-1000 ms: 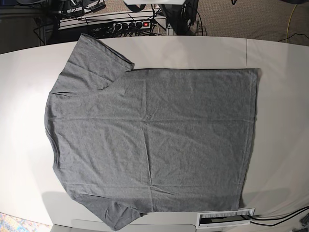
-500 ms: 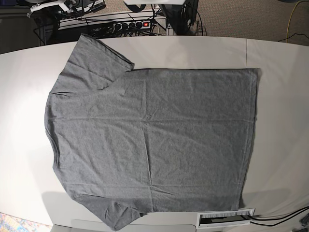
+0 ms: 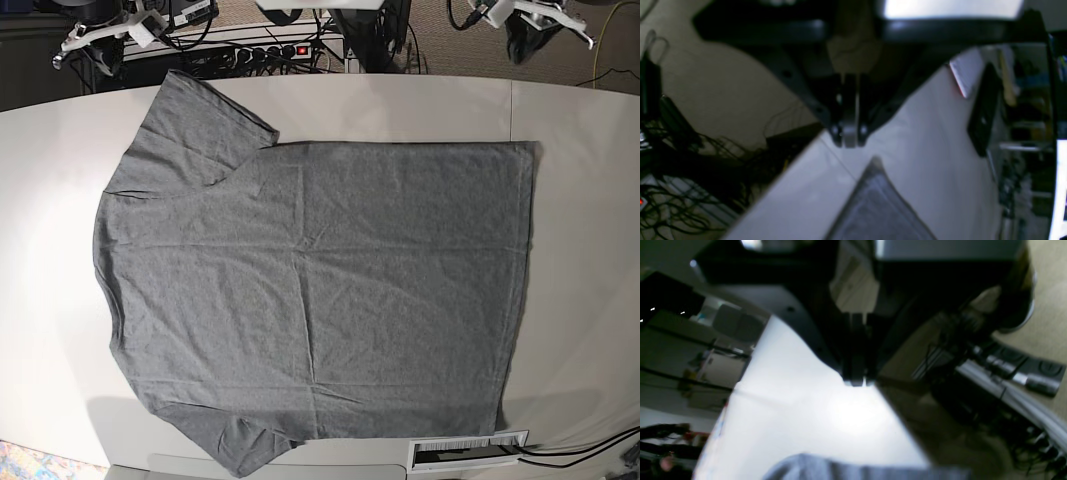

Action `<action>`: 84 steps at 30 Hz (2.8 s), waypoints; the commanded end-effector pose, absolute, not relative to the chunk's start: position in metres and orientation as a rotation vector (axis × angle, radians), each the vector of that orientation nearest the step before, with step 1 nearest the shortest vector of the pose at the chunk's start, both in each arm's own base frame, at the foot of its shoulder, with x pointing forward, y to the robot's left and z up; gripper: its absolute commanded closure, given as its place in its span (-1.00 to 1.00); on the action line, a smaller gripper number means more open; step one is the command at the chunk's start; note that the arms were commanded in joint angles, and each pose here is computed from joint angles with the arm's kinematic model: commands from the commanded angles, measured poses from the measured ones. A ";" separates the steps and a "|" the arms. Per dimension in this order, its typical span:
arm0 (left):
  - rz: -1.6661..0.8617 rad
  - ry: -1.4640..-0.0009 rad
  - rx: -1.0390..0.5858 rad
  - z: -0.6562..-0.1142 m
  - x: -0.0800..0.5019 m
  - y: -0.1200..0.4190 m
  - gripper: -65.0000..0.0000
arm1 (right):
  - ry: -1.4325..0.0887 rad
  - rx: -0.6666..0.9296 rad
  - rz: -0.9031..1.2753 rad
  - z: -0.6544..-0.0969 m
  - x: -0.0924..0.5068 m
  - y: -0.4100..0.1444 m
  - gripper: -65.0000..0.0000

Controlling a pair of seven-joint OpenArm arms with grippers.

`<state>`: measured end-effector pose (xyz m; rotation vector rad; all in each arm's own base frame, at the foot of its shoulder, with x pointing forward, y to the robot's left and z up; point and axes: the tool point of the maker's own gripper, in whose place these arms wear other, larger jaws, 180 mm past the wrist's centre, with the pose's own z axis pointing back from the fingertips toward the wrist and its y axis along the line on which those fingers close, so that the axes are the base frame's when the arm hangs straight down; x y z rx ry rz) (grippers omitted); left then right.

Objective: Fold the T-shirt properly
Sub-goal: 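Lower both grippers to the shoulder corners of the grey T-shirt, then grasp the shoulder corners with both grippers and pull them taut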

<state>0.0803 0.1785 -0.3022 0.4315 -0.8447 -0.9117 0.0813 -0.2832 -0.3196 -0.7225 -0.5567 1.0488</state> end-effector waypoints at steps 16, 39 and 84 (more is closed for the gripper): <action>-1.052 -0.887 0.357 -0.350 0.146 0.184 1.00 | -0.710 -0.958 1.113 -0.274 0.136 -0.277 1.00; -1.317 -0.754 0.250 -0.393 0.180 0.221 0.25 | -0.614 -0.797 1.175 -0.302 0.122 -0.268 0.26; -1.573 -0.547 0.224 -0.438 0.130 0.205 1.00 | -0.471 -0.239 1.240 -0.355 0.100 -0.215 0.00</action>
